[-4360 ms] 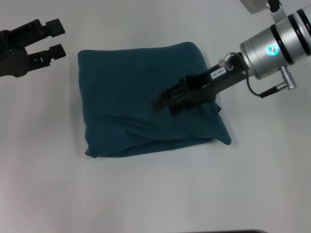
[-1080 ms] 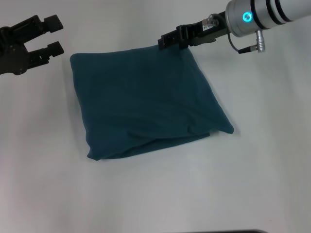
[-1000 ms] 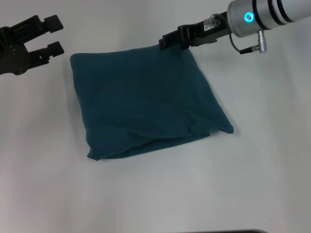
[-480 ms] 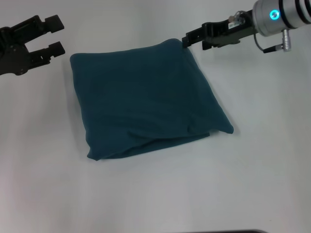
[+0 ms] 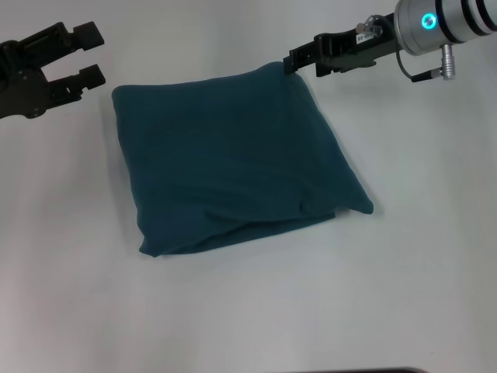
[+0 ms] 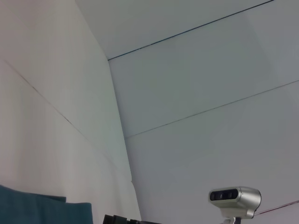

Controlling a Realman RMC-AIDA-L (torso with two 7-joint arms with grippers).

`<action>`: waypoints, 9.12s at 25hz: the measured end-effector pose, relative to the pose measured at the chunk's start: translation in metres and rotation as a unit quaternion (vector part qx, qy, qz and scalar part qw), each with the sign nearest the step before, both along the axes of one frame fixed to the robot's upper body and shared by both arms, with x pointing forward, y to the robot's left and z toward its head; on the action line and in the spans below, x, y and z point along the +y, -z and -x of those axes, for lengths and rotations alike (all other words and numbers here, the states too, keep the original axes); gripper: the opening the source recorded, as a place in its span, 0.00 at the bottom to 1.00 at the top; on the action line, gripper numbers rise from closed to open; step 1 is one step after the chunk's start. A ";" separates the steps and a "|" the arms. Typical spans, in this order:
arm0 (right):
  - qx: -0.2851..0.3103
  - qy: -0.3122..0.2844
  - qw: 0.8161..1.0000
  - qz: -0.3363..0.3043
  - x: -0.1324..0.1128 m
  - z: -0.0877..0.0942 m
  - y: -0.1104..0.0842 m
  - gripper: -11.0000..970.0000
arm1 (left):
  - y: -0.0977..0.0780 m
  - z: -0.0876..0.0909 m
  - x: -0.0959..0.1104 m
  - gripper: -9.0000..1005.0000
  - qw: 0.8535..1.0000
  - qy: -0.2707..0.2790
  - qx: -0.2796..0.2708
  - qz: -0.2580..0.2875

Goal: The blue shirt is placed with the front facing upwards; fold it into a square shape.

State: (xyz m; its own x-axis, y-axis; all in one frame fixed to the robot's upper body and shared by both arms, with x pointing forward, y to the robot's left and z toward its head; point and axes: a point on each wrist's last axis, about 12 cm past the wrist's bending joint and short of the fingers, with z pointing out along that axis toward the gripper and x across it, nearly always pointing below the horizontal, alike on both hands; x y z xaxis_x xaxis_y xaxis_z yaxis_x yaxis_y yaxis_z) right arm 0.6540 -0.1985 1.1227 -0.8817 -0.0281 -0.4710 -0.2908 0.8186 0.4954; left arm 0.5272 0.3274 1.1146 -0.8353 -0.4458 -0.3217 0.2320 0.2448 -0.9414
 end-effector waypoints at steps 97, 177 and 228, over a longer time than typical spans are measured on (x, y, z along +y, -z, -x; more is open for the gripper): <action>-0.045 -0.041 0.997 0.049 0.052 -0.008 -0.006 0.04 | 0.010 -0.025 -0.023 0.87 0.987 -0.018 -0.072 -0.143; -0.049 0.059 0.979 -0.189 -0.041 0.012 0.006 0.82 | 0.005 -0.008 -0.008 0.87 0.997 -0.066 -0.019 0.030; -0.038 0.031 0.980 -0.194 0.031 -0.005 -0.027 0.70 | 0.001 0.003 0.000 0.87 0.996 -0.053 -0.067 0.024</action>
State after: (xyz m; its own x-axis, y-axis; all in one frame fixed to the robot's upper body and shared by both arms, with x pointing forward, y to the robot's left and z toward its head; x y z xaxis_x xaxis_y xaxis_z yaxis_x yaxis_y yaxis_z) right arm 0.6591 -0.1677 1.1501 -0.8381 0.2176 -0.5002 -0.2949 0.5907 0.7511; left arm 0.5239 0.3275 1.1138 -0.7335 -0.5472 -0.4032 0.3319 0.2293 -0.9150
